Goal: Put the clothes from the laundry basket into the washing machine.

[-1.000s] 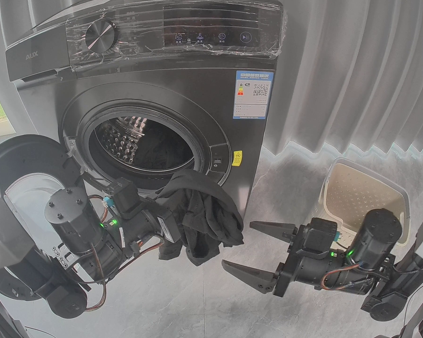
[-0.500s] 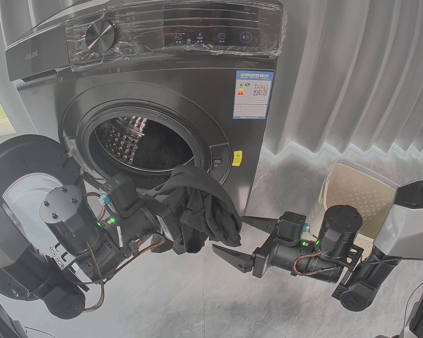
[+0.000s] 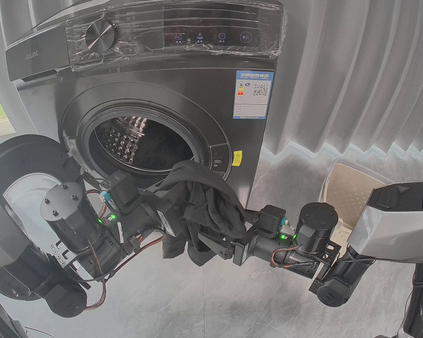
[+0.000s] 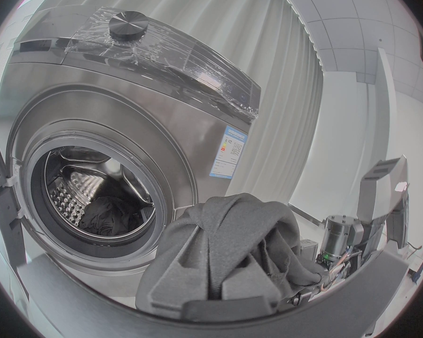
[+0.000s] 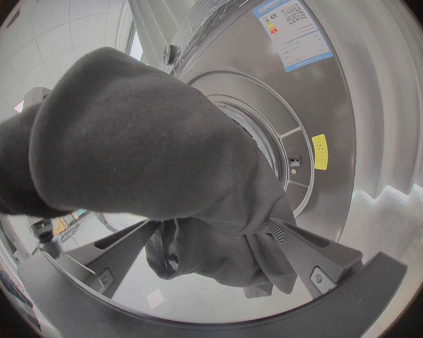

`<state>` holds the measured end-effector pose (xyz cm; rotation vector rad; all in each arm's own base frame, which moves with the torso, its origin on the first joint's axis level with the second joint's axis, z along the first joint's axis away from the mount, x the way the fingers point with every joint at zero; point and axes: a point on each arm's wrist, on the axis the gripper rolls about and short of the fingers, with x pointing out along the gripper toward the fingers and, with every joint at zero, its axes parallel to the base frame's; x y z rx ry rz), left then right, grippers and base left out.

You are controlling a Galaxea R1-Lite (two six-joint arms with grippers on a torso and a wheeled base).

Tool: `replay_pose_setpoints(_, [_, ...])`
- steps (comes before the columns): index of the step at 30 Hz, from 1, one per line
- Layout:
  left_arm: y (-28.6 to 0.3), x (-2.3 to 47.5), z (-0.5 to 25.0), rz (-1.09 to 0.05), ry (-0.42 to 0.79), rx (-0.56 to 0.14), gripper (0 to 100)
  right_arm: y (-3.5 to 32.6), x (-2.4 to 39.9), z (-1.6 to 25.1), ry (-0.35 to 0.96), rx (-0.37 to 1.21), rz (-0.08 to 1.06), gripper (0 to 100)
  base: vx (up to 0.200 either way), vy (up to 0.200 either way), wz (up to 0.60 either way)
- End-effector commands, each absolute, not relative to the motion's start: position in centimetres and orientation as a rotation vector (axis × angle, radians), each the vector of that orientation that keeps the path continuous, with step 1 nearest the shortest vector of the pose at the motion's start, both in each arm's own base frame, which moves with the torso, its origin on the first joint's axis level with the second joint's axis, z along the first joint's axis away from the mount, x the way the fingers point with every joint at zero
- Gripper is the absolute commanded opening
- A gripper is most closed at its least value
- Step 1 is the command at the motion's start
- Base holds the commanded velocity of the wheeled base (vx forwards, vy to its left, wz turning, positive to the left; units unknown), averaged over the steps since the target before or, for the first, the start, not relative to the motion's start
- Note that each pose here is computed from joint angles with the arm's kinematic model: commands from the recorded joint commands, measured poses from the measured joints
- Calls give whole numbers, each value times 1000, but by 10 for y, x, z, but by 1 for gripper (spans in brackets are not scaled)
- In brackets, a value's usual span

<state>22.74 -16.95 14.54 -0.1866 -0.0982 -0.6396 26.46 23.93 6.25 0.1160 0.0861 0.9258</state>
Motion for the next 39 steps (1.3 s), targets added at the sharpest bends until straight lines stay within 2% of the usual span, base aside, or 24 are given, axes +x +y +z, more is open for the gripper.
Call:
replay_pose_setpoints(1, [-171,232,149,-612,-111,-215,0,250,273,61,64,136,924,100,0,0,0])
replay_pose_setpoints(11, [-172,233,149,-607,-112,-223,0,279,272,62,20,161,984,100,0,0,0])
replay_pose_setpoints(17, [-173,233,147,-606,-106,-221,0,295,270,50,27,160,1005,100,0,0,0])
replay_pose_setpoints(30, [-176,236,150,-607,-122,-227,0,308,278,34,32,179,939,100,0,0,0])
replay_pose_setpoints(33, [-178,234,151,-608,-121,-242,0,313,284,26,28,183,895,100,0,0,0])
replay_pose_setpoints(39, [-180,234,153,-605,-125,-254,0,317,289,32,7,223,884,100,0,0,0])
